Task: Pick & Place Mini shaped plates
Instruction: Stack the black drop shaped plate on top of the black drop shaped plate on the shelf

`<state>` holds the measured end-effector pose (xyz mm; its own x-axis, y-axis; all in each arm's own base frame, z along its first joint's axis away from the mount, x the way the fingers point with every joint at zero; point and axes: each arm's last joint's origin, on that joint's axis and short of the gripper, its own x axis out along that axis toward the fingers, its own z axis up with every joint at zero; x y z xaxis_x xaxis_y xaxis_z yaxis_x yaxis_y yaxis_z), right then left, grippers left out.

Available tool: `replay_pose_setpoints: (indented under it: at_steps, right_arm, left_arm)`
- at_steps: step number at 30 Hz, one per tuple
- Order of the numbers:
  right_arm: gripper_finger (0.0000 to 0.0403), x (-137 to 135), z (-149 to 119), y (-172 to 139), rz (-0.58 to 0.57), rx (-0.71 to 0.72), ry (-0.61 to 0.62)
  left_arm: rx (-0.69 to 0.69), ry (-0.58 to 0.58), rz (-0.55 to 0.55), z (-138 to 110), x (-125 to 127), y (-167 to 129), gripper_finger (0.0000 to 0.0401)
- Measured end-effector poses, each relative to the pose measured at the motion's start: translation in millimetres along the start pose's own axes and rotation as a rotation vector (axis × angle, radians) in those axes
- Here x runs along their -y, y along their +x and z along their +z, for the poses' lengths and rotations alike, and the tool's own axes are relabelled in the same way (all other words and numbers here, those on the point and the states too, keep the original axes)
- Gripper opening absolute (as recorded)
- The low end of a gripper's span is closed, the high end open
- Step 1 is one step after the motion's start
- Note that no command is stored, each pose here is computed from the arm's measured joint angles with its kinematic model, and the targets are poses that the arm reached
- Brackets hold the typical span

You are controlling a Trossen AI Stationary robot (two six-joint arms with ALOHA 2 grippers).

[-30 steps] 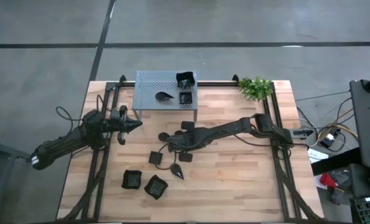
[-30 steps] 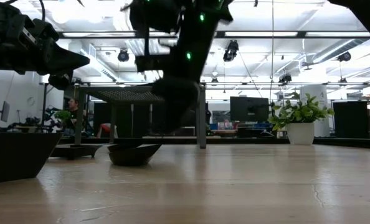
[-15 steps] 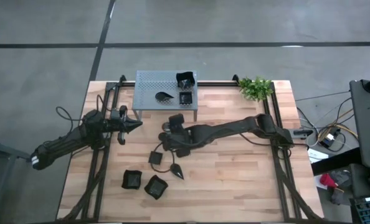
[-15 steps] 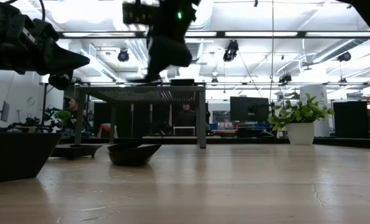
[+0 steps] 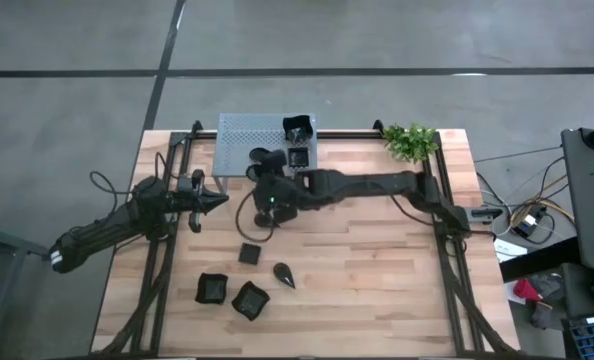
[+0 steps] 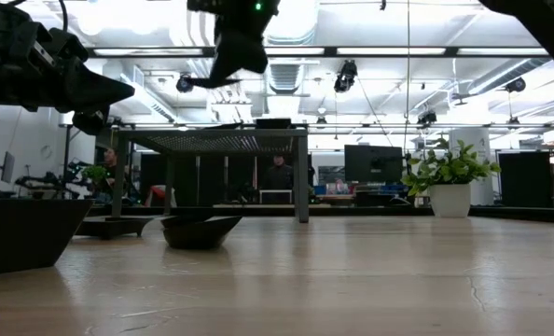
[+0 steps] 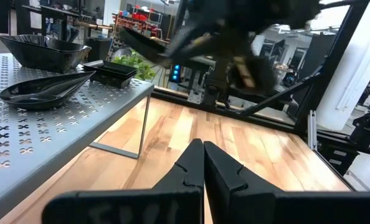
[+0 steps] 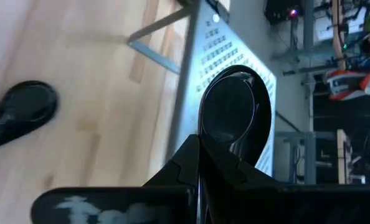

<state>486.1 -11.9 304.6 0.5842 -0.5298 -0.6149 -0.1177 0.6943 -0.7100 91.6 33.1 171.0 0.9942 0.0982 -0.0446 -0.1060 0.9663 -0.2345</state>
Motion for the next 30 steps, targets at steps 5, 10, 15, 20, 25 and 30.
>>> replay_pose_setpoints:
  at_steps: [5, 10, 15, 20, 25, 30]
  right_arm:
    - [0.0008, 22, -14, 22, -0.007, 0.03, -0.038]
    - [0.0008, 37, -29, 40, -0.014, 0.02, -0.035]
    - [0.0008, 48, -41, 49, 0.0, 0.007, 0.045]
    - [0.0008, 52, -47, 54, 0.055, 0.039, 0.066]
    - [0.0008, 52, -46, 55, 0.084, 0.074, 0.07]
    - [0.0008, 53, -49, 58, 0.086, 0.07, 0.091]
  left_arm:
    - [0.0, 0.0, 0.001, 0, 0, 0, 0.0003]
    - [0.0, 0.0, 0.0, 0, 0, 0, 0.0003]
    - [0.0, 0.0, 0.0, 0, 0, 0, 0.0003]
    - [0.0, 0.0, 0.0, 0, 0, 0, 0.0003]
    - [0.0, 0.0, 0.0, 0, 0, 0, 0.0003]
    - [0.0, 0.0, 0.0, 0, 0, 0, 0.0003]
